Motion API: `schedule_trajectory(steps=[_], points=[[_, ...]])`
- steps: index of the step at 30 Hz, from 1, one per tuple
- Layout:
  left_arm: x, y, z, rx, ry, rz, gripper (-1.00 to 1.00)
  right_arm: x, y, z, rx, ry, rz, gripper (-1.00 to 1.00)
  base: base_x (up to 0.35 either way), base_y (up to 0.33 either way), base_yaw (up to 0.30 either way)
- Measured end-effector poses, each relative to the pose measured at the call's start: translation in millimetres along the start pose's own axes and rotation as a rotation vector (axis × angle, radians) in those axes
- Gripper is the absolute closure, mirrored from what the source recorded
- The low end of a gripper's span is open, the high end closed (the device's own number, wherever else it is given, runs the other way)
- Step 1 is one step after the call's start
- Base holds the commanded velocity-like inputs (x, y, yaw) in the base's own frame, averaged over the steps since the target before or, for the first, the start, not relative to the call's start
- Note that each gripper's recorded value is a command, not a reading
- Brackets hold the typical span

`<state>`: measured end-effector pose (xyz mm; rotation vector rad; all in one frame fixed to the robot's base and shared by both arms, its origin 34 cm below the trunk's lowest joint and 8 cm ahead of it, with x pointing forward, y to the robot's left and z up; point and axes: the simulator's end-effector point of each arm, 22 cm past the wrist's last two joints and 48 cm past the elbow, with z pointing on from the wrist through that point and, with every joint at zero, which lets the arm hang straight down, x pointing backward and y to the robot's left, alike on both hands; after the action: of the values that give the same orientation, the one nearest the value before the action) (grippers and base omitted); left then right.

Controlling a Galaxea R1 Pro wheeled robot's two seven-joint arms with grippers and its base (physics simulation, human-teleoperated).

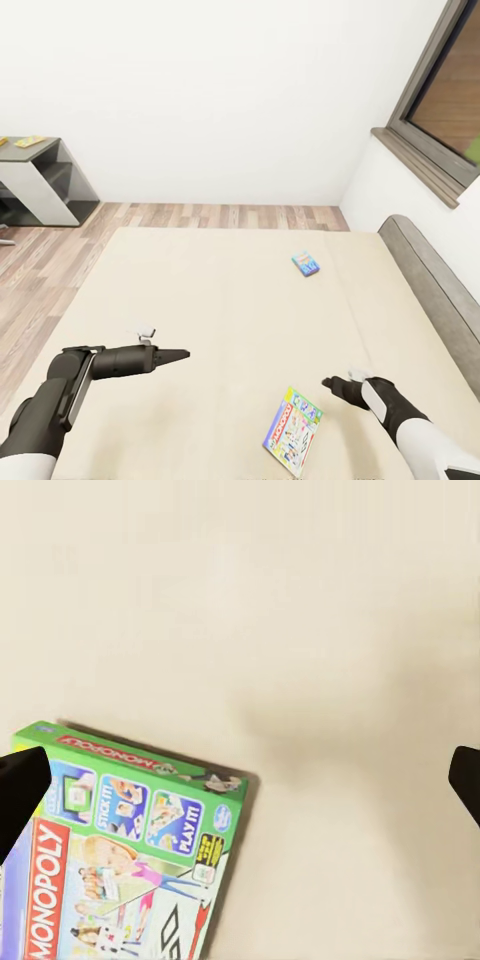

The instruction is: Put all the toys in the child's room - the three board games (two on the bed and one on the table), the two jigsaw puzzles on the table, and the tennis ball on the table - inside the toy box on the table in the child's room.

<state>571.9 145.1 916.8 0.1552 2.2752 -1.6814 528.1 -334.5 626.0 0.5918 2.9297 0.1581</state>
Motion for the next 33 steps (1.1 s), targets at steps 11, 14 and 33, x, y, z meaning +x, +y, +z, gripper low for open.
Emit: schedule_trajectory(steps=[11, 14, 33], points=[[5, 11, 7.1, -0.022, 0.004, -0.019, -1.00, 13, 16, 8.3, -0.029, 0.025, -0.008, -1.00, 0.000, 0.000, 0.000], [6, 13, 7.6, -0.023, 0.005, -0.024, -1.00, 18, 23, 11.6, -0.036, 0.033, -0.013, -1.00, 0.000, 0.000, 0.000], [14, 26, 10.5, -0.030, 0.016, -0.053, -1.00, 34, 33, 25.0, -0.040, 0.051, -0.022, -1.00, 0.000, 0.000, 0.000]])
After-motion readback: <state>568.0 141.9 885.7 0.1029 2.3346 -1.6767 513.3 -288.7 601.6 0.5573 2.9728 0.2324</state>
